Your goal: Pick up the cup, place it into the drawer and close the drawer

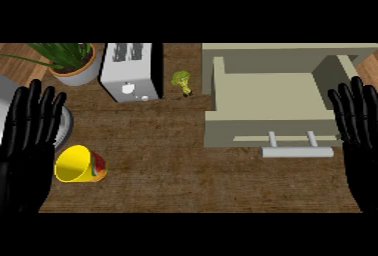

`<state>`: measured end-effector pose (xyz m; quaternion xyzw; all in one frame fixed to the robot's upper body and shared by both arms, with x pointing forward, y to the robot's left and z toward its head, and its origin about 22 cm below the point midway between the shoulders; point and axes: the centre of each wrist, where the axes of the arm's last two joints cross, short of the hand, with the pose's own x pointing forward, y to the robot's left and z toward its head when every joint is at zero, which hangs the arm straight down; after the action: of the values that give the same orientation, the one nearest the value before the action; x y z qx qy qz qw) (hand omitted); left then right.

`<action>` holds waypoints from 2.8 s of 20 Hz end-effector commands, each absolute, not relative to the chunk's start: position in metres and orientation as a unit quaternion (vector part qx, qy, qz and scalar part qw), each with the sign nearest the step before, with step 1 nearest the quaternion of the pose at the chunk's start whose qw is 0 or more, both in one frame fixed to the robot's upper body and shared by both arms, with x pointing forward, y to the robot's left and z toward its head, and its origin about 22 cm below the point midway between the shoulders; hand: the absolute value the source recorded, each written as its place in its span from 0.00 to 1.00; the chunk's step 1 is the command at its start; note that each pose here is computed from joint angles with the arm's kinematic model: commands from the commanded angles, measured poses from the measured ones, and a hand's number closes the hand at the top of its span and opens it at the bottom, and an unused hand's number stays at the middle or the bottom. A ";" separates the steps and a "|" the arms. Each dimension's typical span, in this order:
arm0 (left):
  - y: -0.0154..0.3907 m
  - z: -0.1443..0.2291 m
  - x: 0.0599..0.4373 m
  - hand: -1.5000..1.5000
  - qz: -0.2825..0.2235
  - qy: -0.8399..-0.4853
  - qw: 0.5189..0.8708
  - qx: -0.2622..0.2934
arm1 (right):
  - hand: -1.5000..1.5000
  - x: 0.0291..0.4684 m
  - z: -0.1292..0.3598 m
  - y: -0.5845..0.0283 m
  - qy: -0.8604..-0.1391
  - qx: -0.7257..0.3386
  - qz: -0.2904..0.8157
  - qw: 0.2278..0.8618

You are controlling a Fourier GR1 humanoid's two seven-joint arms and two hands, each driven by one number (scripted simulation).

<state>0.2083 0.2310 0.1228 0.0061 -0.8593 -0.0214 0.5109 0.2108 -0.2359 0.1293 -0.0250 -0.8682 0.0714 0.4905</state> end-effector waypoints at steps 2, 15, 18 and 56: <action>0.272 0.131 0.197 0.00 -0.073 -0.863 0.498 -0.043 | 0.00 0.208 0.122 -0.233 -0.867 -0.018 0.061 0.494; 0.366 0.068 0.204 0.00 -0.036 -0.782 0.595 -0.182 | 0.00 0.220 0.111 -0.254 -0.825 0.038 0.105 0.554; 0.384 0.067 0.213 0.00 -0.046 -0.771 0.617 -0.152 | 0.00 0.254 0.130 -0.264 -0.831 0.038 0.093 0.547; 0.413 -0.125 0.219 0.00 -0.020 -0.737 0.671 -0.073 | 0.00 0.267 0.155 -0.251 -0.841 0.036 0.116 0.527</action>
<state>0.2254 0.4112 -0.1185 -0.0205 -0.7062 -0.0390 0.7067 0.2723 -0.2525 0.1500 0.0323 -0.8390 0.1132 0.5312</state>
